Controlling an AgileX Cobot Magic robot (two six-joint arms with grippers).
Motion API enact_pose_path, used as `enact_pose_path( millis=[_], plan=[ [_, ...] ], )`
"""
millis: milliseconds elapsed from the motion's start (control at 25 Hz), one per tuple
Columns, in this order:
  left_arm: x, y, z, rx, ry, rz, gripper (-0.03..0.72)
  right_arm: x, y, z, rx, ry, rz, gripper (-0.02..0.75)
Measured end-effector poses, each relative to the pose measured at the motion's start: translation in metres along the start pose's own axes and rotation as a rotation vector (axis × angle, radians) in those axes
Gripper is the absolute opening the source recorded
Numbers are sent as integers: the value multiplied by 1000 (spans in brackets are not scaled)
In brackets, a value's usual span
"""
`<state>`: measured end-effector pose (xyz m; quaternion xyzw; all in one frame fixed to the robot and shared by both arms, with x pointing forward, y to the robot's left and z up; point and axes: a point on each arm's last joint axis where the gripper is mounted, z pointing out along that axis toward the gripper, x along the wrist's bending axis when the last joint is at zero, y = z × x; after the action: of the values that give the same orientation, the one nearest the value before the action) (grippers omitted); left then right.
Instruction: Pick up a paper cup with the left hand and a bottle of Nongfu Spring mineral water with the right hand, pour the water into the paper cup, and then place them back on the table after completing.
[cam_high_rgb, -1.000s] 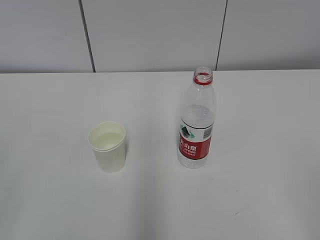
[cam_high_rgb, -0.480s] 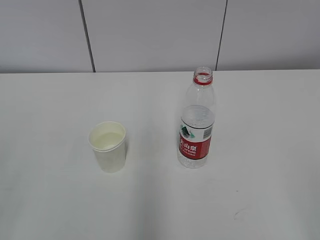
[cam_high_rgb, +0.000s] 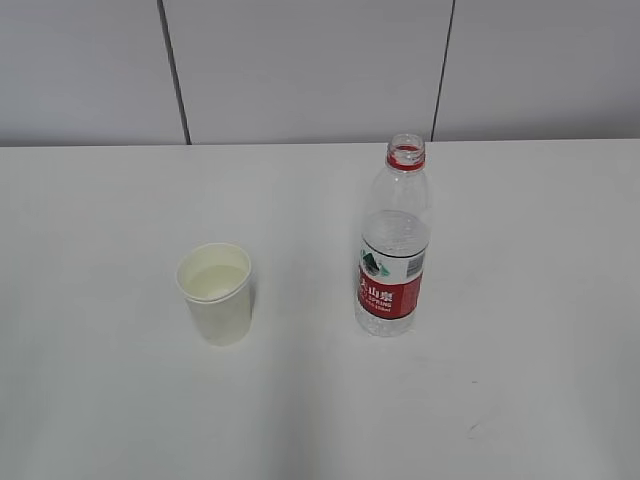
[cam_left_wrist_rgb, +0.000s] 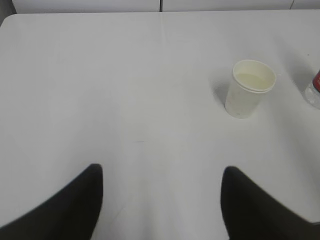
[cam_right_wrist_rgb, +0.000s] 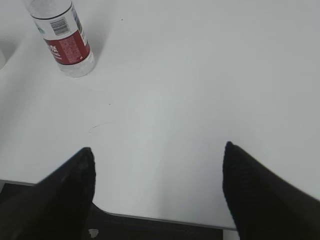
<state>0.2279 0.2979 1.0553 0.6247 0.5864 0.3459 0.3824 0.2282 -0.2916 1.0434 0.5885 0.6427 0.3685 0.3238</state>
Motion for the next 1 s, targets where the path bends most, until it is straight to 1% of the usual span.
enact_pose_path(
  millis=[1000],
  plan=[
    [0, 0, 0, 0, 1, 0, 461, 0, 0, 0, 0, 0, 2, 587]
  ],
)
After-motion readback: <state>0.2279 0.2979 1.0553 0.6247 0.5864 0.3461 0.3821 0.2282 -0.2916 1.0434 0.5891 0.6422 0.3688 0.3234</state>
